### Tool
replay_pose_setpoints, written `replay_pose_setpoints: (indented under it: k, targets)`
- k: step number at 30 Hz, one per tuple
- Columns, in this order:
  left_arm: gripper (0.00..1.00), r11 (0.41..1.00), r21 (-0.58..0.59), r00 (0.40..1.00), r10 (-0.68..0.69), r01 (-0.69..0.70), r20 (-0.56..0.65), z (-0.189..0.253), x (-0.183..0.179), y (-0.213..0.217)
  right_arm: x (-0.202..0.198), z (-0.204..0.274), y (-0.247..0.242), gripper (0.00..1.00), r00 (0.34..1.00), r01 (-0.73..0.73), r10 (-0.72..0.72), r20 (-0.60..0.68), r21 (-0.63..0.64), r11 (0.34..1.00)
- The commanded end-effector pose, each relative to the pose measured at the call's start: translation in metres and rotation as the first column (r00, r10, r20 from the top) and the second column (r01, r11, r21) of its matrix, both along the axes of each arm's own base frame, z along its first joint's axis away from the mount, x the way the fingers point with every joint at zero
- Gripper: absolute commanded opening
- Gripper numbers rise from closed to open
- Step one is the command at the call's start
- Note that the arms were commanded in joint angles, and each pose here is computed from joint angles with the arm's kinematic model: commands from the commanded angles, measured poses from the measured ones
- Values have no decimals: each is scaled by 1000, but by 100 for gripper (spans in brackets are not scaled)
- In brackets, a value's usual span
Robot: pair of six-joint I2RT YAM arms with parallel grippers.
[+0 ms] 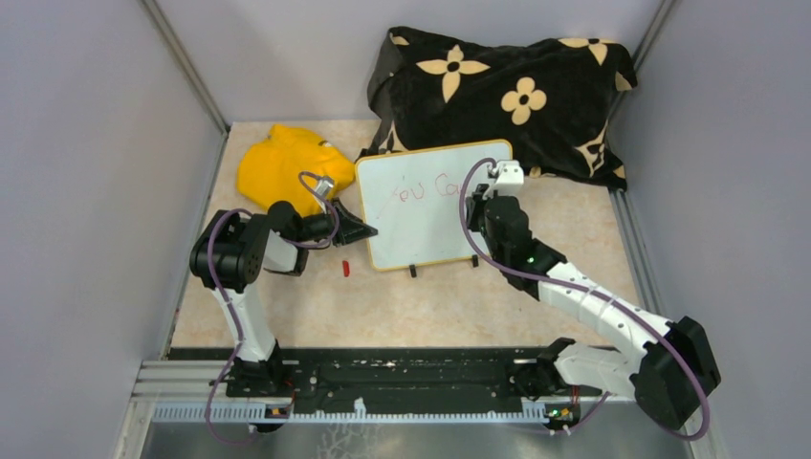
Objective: Write a sentence on the whiteboard
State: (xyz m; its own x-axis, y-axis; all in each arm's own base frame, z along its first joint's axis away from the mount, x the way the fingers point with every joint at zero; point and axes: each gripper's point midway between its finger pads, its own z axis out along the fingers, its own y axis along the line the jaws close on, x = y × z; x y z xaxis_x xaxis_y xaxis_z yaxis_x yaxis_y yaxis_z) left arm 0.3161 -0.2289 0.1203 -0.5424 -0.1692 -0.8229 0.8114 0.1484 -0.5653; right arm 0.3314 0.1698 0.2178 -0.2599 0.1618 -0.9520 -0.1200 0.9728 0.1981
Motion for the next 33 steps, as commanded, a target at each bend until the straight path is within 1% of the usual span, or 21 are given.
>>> replay_pose_setpoints:
  k: [1, 15, 33]
  targets:
    - [0, 999, 6, 999, -35, 35, 19, 1, -5, -5, 1, 0, -6, 0, 1000, 16, -16, 0, 17, 1000]
    - [0, 999, 7, 999, -38, 38, 24, 2, -6, -6, 15, 29, 2, 0, 998, 22, -24, 51, 36, 999]
    - [0, 999, 7, 999, -39, 39, 21, 1, -6, -6, 27, 46, -3, 0, 995, 51, -55, 87, 44, 998]
